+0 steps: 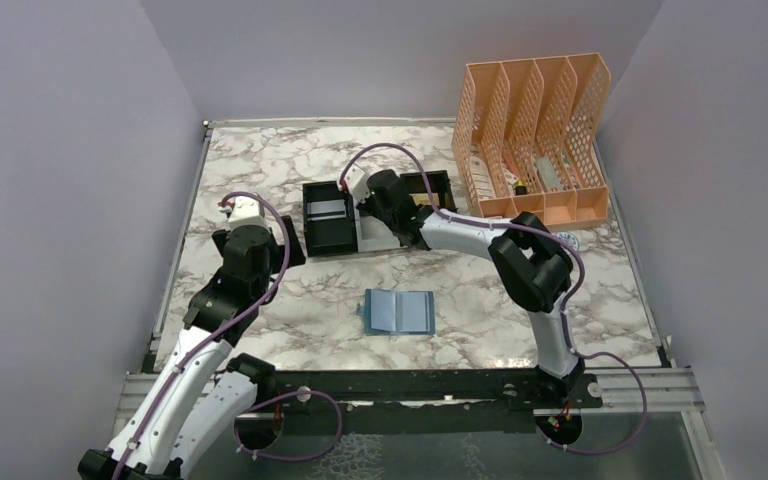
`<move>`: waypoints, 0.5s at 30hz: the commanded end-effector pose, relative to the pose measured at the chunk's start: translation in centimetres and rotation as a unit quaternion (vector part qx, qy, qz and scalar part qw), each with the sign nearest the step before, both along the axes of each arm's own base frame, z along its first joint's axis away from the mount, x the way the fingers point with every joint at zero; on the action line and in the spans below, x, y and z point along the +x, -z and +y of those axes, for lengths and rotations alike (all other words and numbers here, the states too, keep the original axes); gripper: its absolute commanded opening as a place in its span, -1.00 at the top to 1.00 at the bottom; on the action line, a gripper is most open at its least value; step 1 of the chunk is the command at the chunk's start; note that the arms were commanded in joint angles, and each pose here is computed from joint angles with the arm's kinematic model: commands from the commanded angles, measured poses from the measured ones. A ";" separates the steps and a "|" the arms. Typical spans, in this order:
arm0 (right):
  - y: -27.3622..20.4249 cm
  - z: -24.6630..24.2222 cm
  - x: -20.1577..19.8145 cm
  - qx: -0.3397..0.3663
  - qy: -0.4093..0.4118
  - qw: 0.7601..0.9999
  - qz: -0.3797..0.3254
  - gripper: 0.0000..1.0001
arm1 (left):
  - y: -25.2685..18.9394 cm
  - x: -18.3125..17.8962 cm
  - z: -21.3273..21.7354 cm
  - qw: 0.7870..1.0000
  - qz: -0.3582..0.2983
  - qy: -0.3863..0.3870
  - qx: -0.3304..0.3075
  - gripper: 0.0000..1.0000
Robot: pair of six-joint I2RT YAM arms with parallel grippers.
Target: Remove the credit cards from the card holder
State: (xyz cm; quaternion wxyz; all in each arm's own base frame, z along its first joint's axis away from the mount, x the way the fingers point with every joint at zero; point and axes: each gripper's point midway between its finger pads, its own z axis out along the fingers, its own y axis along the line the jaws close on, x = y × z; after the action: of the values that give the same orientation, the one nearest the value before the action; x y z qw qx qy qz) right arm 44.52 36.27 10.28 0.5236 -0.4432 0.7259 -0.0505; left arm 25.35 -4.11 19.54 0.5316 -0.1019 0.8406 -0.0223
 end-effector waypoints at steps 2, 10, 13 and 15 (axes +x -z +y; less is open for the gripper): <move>-0.8 0.3 1.9 -0.026 -0.009 0.999 -0.043 0.98 | -1.2 0.2 0.3 1.000 -0.014 -0.008 0.000 -0.99; -0.1 0.5 3.2 -0.051 -0.022 0.996 -0.064 0.97 | -1.1 0.2 0.2 1.000 -0.014 -0.006 0.001 -0.99; 0.4 0.8 3.4 -0.063 -0.038 0.995 -0.068 0.98 | -1.1 0.1 0.2 1.000 -0.013 -0.005 -0.001 -0.99; 0.7 0.9 3.5 -0.070 -0.046 0.994 -0.070 0.98 | -1.1 0.1 0.2 1.000 -0.013 -0.005 -0.001 -0.98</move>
State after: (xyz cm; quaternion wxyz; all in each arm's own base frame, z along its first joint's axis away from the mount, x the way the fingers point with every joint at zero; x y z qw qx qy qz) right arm 46.72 36.31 8.73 0.5223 -0.4953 0.6868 -0.1008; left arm 25.38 -4.11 19.43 0.5298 -0.1014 0.8418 -0.0211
